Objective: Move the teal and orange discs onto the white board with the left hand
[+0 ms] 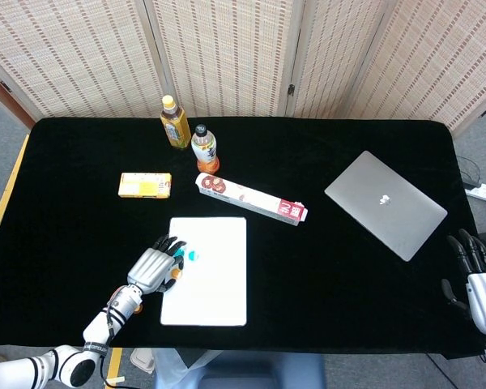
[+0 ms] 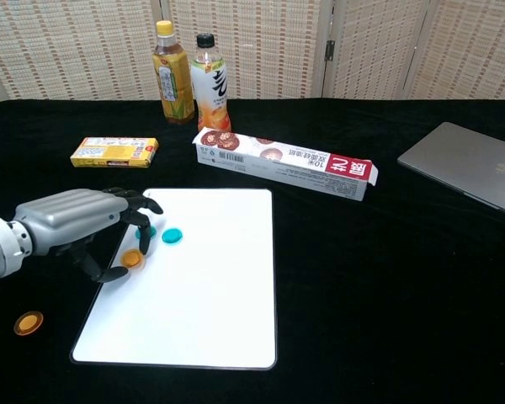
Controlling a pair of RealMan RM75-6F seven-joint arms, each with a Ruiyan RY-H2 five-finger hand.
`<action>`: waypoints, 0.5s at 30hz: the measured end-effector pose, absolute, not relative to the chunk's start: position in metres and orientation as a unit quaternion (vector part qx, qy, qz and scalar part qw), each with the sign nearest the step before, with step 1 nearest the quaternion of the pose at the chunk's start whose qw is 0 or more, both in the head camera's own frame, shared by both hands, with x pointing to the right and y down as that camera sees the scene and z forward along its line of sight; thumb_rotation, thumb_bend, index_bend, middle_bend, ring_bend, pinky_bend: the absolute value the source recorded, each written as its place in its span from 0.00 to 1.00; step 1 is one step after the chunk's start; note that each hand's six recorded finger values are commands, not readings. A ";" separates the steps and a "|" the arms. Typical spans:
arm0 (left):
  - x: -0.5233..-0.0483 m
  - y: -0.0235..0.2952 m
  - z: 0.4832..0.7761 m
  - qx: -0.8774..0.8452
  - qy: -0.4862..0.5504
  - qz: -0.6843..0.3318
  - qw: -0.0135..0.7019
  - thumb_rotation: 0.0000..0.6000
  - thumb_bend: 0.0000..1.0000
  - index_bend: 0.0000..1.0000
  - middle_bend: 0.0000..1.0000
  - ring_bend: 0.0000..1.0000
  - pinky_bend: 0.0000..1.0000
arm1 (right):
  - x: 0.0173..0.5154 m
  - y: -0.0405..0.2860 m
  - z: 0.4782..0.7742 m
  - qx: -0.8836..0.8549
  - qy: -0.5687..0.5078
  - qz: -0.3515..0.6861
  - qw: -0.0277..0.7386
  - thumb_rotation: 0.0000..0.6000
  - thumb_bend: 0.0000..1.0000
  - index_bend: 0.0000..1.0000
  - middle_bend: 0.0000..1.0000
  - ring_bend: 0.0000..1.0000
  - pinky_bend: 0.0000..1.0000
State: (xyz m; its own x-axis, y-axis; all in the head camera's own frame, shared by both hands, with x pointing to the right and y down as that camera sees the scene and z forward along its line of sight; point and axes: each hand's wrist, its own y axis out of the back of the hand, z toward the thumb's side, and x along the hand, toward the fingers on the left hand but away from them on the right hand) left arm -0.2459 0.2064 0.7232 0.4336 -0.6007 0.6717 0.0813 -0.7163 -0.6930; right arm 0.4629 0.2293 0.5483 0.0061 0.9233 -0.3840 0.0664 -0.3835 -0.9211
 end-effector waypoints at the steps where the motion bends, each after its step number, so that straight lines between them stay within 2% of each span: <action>1: -0.246 0.207 0.723 -0.776 0.167 -0.506 0.337 1.00 0.43 0.51 0.14 0.00 0.00 | 0.463 0.229 0.548 -0.603 -0.410 0.573 0.374 1.00 0.48 0.00 0.00 0.00 0.00; 5: -0.248 0.207 0.722 -0.776 0.170 -0.507 0.334 1.00 0.42 0.46 0.14 0.00 0.00 | 0.463 0.229 0.549 -0.603 -0.410 0.573 0.374 1.00 0.48 0.00 0.00 0.00 0.00; 10: -0.247 0.207 0.720 -0.780 0.179 -0.502 0.329 1.00 0.36 0.37 0.14 0.00 0.00 | 0.462 0.229 0.548 -0.603 -0.411 0.572 0.375 1.00 0.48 0.00 0.00 0.00 0.00; 15: -0.247 0.206 0.715 -0.781 0.189 -0.496 0.329 1.00 0.35 0.33 0.14 0.00 0.00 | 0.462 0.228 0.547 -0.602 -0.412 0.572 0.376 1.00 0.48 0.00 0.00 0.00 0.00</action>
